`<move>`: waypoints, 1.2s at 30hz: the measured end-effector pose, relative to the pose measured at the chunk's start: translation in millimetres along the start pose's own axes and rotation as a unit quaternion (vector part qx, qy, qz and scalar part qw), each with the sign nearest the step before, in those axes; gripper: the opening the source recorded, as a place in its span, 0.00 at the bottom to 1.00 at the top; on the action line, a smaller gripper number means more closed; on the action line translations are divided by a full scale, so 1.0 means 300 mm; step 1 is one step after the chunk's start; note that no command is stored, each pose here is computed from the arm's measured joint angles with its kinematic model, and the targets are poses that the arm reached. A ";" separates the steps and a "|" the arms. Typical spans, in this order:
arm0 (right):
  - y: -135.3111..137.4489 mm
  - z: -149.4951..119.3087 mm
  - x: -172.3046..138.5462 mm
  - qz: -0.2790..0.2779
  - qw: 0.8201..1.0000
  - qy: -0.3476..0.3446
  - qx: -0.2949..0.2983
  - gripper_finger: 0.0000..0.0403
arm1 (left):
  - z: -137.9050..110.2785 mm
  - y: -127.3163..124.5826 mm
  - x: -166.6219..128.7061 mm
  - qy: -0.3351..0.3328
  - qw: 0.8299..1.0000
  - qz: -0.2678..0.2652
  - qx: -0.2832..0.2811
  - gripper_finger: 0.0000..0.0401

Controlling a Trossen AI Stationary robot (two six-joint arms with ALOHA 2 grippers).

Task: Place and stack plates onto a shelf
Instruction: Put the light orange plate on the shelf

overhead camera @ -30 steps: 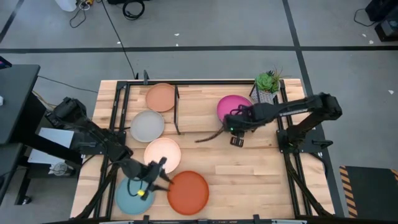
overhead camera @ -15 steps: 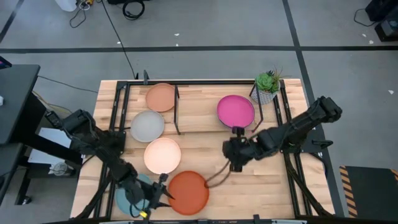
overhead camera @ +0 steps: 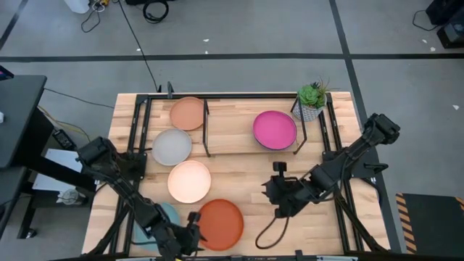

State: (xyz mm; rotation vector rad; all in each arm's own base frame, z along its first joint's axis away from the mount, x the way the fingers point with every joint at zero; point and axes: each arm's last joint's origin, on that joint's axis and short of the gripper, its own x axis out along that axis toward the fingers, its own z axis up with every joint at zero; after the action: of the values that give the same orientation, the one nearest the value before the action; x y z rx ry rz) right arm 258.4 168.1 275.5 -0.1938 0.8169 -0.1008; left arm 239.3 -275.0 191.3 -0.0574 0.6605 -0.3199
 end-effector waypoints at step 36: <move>0.063 -0.069 0.041 -0.007 0.995 -0.052 -0.082 0.29 | -0.168 0.239 -0.035 0.266 0.916 0.282 -0.098 0.35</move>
State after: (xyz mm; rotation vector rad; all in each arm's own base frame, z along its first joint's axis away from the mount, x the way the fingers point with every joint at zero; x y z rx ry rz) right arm 251.9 181.8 248.9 -0.3570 0.7197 -0.0358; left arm 220.3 -201.1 146.9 0.0335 1.2121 0.3082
